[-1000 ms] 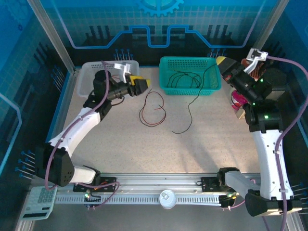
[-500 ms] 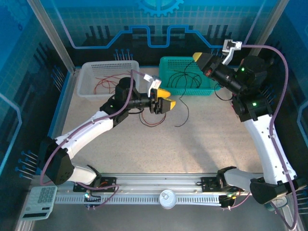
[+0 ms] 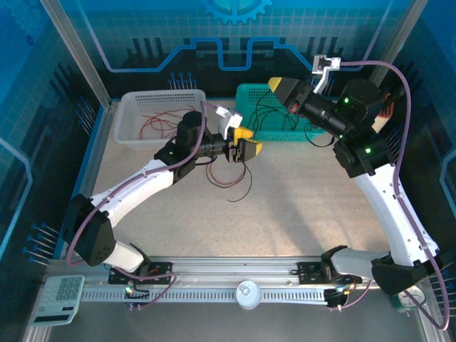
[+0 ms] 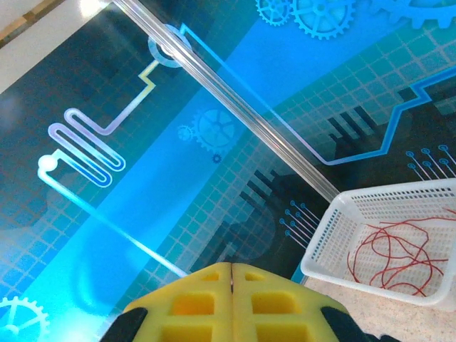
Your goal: Untangle the cables
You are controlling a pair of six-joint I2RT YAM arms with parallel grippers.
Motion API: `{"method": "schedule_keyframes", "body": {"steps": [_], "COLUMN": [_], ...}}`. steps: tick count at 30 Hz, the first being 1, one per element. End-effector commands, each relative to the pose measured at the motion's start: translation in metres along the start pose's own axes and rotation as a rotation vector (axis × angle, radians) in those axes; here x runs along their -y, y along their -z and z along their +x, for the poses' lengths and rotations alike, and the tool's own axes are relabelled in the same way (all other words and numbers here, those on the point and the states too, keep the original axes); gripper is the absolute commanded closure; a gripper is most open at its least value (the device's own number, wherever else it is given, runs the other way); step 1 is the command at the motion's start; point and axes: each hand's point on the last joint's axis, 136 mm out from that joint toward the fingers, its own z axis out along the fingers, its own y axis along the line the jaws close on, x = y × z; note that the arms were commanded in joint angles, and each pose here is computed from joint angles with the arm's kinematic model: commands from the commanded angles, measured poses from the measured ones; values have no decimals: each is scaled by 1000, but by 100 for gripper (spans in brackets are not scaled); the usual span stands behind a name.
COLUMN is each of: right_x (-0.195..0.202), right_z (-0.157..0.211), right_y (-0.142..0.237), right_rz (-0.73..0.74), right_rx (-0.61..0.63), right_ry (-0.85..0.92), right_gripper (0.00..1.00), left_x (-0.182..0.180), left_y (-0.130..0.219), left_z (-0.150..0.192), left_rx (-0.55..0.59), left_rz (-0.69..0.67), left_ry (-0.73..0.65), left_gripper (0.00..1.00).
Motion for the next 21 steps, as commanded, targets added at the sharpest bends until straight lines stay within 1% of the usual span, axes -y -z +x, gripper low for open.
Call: {"method": "schedule_keyframes", "body": {"steps": [1, 4, 6, 9, 11, 15, 21], "right_x": [-19, -18, -16, -11, -6, 15, 46], "right_z": [-10, -11, -12, -16, -19, -27, -33], "right_y": [4, 7, 9, 13, 18, 34, 59], "right_rz": [-37, -22, -12, 3, 18, 79, 154], "right_rx": [34, 43, 50, 66, 80, 123, 181], "right_ry": [31, 45, 51, 51, 47, 37, -2], "right_gripper": [100, 100, 100, 100, 100, 100, 100], "left_x": [1, 0, 1, 3, 4, 9, 17], "left_y": [-5, -7, -7, -6, -4, 3, 16], "left_z": [-9, -5, -4, -6, -9, -18, -38], "left_rx": [31, 27, 29, 35, 43, 64, 127], "left_rz": [10, 21, 26, 31, 30, 17, 8], "left_ry": [-23, -6, -4, -3, -8, -27, -50], "left_gripper": [42, 62, 71, 89, 99, 100, 100]}}
